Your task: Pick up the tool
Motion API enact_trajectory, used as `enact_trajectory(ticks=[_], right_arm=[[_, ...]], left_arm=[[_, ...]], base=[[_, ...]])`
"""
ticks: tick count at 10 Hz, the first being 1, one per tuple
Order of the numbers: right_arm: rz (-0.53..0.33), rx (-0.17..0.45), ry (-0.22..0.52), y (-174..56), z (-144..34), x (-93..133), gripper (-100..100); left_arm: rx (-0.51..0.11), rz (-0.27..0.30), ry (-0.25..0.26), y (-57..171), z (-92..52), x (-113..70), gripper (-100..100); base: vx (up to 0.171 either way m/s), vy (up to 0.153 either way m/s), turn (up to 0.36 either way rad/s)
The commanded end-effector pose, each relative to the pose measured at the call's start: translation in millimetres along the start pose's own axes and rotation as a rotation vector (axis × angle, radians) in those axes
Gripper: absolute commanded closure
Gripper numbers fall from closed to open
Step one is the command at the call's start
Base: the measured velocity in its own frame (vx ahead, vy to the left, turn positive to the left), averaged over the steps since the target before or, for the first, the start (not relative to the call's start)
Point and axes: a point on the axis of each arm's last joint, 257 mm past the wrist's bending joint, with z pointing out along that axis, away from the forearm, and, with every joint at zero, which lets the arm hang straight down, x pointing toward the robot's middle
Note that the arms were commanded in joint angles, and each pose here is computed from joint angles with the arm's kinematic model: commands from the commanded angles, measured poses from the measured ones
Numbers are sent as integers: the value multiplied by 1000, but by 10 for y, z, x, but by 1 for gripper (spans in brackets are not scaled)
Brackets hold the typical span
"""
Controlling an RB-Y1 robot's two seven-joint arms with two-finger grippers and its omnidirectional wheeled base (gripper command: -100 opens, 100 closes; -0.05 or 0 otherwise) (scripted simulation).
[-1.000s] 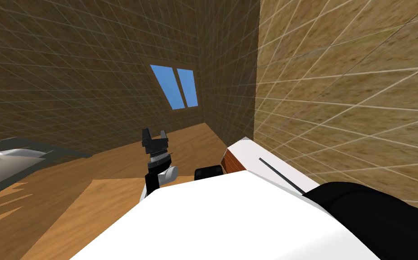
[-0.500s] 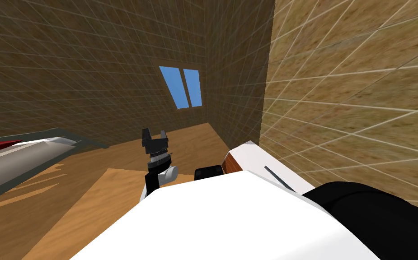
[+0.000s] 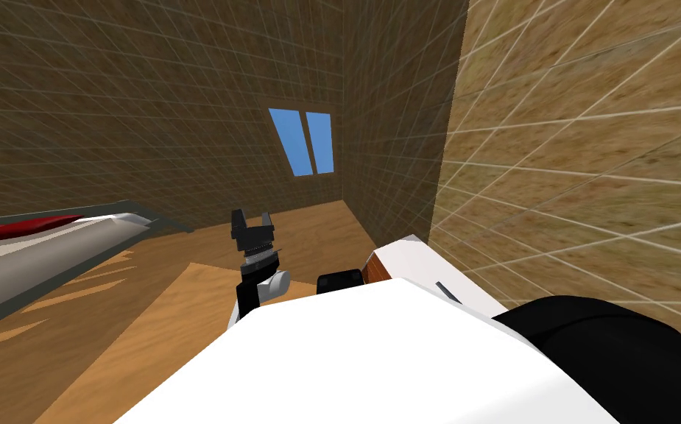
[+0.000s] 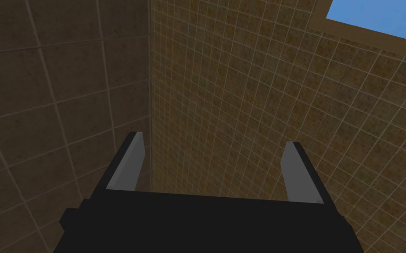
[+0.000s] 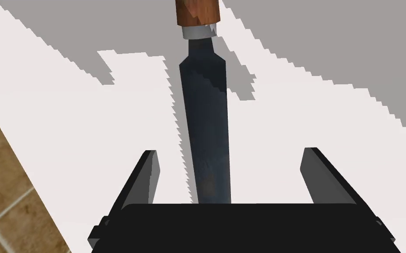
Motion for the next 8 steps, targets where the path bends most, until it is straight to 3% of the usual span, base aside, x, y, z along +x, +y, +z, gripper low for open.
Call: enact_trajectory(ticks=[1,3,4,5,8], right_arm=[[-27,-18,-40,62,97,-233,-100],[-22,-17,-38,80,110,-230,-100],[-25,-21,-42,89,111,-239,0],[-6,-25,-38,82,141,-314,-100],[38,-30,-35,75,169,-390,-100]], left_arm=[[0,0,0,0,0,0,0],[0,0,0,0,0,0,0],[0,0,0,0,0,0,0],[0,0,0,0,0,0,0],[0,-1,0,-1,1,2,0]], base=[[23,-83,94],[7,-46,47],[2,-6,0],[-79,-4,223],[-154,1,144]])
